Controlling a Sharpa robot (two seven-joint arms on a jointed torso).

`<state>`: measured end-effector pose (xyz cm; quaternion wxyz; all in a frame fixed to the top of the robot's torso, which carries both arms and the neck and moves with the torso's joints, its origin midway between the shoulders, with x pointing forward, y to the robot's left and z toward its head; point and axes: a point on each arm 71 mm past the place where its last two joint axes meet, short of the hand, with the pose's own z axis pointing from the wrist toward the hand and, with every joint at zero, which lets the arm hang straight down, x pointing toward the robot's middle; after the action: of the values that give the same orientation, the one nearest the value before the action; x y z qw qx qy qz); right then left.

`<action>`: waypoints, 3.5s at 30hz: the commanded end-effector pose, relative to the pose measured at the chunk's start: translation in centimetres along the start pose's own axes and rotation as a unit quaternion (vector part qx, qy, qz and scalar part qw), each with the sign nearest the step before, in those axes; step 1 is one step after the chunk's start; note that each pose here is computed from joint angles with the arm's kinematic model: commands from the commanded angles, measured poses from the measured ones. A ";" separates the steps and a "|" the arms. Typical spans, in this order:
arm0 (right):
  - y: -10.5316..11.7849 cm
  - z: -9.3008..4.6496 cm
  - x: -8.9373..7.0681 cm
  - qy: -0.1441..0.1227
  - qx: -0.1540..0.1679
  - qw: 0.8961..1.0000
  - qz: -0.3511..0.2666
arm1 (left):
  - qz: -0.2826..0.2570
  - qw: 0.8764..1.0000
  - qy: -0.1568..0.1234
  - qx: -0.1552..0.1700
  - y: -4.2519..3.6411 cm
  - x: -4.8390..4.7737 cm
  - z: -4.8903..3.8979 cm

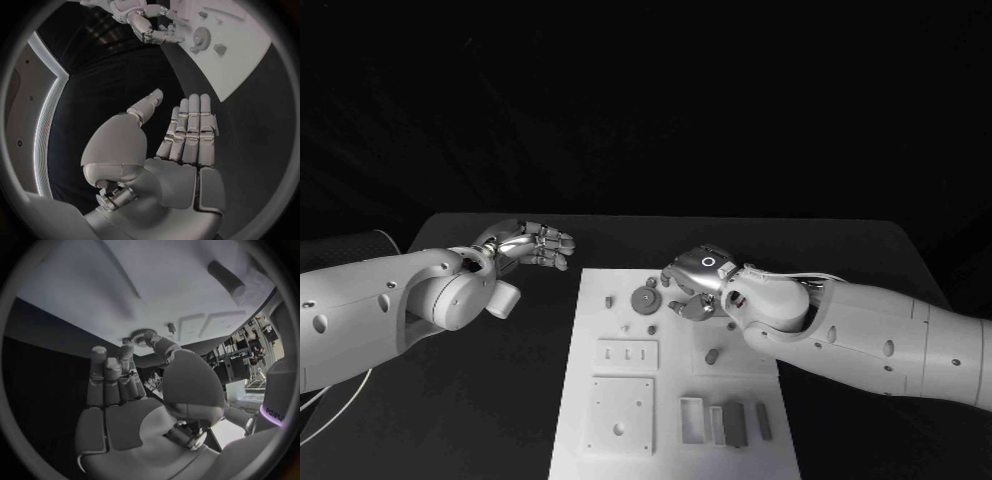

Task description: Assemble the parts on the task board

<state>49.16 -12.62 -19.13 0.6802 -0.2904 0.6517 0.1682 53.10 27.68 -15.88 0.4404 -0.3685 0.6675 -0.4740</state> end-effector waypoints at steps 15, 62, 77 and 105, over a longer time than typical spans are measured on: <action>-5.5 -3.5 -2.5 -0.045 0.047 0.988 0.138 | 0.002 1.000 -0.001 0.014 -0.25 -0.34 0.12; -15.3 -9.8 3.3 0.047 0.081 0.980 0.175 | 0.007 1.000 -0.004 0.014 -0.14 -0.94 0.31; -14.2 -9.7 4.4 0.055 0.076 0.983 0.160 | 0.007 1.000 -0.006 0.013 -0.09 -1.06 0.24; -12.9 -8.5 5.3 0.053 0.082 0.984 0.151 | 0.007 1.000 -0.005 0.012 -0.05 -1.09 0.16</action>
<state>50.84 -28.52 -21.63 0.6325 -0.1363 0.7329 0.2103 53.64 28.81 -15.75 0.4531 -0.3660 0.6623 -0.4713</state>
